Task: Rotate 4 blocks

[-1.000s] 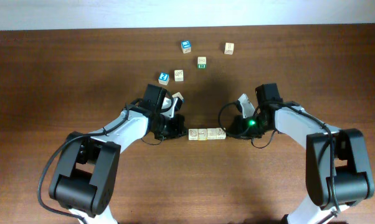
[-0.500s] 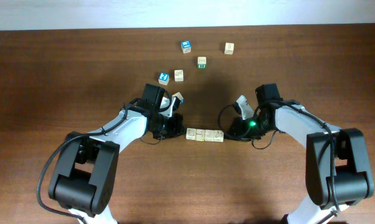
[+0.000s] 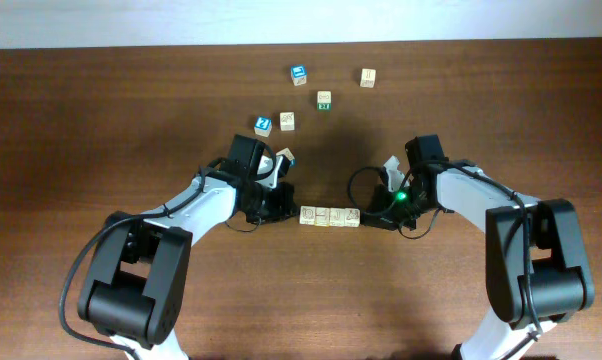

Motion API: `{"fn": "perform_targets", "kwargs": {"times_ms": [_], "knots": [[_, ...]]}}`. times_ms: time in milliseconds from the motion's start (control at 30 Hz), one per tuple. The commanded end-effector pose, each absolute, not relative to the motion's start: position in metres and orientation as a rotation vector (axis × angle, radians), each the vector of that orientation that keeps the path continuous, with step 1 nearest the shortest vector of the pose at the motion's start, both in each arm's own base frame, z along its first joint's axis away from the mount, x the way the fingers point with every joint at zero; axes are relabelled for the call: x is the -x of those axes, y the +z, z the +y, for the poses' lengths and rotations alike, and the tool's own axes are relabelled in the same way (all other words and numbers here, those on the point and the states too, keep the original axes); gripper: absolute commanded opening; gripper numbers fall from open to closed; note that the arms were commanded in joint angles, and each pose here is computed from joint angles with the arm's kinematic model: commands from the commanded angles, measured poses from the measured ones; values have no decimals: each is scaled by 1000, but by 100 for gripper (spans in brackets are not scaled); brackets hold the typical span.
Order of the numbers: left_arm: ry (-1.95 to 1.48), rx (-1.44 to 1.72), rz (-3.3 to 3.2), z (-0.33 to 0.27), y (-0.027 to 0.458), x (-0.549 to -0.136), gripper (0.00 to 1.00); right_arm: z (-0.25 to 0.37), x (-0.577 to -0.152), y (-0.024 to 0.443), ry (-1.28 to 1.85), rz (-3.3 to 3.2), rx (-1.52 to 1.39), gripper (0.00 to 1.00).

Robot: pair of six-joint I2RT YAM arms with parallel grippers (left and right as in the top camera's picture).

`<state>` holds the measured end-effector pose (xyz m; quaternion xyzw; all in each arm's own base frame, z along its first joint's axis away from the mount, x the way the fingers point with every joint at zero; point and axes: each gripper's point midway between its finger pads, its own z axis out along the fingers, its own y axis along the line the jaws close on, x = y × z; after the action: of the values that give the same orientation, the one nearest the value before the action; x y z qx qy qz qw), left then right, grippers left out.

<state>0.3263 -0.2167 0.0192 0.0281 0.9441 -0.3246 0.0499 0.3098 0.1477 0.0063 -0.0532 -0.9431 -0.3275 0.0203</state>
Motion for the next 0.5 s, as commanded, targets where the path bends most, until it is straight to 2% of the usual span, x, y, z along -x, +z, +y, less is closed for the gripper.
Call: {"fn": "perform_targets", "kwargs": {"times_ms": [0,167,467], "knots": [[-1029,-128,2863,-223,21,-326,0,153,-313,7,-1022,-2925,153,4],[-1029,-128,2864,-223,21,-326,0,159,-314,13,-1105,-2923,50,4],[-1029,-128,2863,-223,21,-326,0,183,-318,58,-1223,-2979,-157,4]]}}
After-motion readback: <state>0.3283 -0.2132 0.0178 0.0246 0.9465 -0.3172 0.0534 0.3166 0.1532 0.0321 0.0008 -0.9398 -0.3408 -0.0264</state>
